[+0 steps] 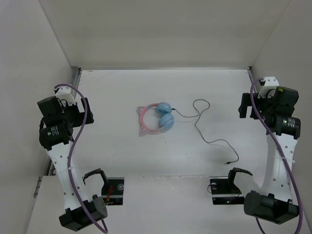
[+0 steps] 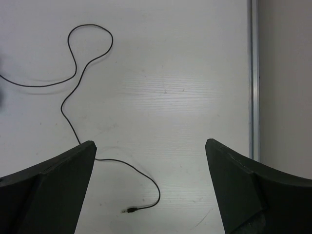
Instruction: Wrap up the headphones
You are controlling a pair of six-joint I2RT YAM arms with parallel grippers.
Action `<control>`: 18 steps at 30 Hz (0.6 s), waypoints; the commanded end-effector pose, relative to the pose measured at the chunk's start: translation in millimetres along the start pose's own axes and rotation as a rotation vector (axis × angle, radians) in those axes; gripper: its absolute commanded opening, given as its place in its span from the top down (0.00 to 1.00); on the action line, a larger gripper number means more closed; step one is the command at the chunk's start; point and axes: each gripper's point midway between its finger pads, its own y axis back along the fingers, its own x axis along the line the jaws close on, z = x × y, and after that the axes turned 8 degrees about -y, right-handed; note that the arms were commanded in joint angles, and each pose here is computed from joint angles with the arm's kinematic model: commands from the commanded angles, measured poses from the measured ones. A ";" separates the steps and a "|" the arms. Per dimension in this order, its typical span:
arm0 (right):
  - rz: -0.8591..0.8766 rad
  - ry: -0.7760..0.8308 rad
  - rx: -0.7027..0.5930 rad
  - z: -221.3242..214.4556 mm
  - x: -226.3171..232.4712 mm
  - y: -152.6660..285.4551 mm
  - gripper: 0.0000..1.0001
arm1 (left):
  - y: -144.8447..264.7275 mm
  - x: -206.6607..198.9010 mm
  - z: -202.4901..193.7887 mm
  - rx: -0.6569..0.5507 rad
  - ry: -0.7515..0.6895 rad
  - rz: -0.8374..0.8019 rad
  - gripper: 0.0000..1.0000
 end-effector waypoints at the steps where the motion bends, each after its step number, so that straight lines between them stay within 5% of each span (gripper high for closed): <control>1: -0.012 -0.007 -0.164 30.5 3.1 12.9 0.00 | 0.2 -2.3 3.3 -0.028 0.003 0.000 0.00; 12: -0.044 -0.067 -0.312 38.3 -9.3 -24.1 0.00 | -35.2 -54.9 -28.1 0.029 -0.054 -0.197 0.00; 18: 0.112 -0.106 -0.296 30.3 26.3 -46.6 0.00 | -60.0 -98.7 -47.1 0.051 -0.036 -0.325 0.00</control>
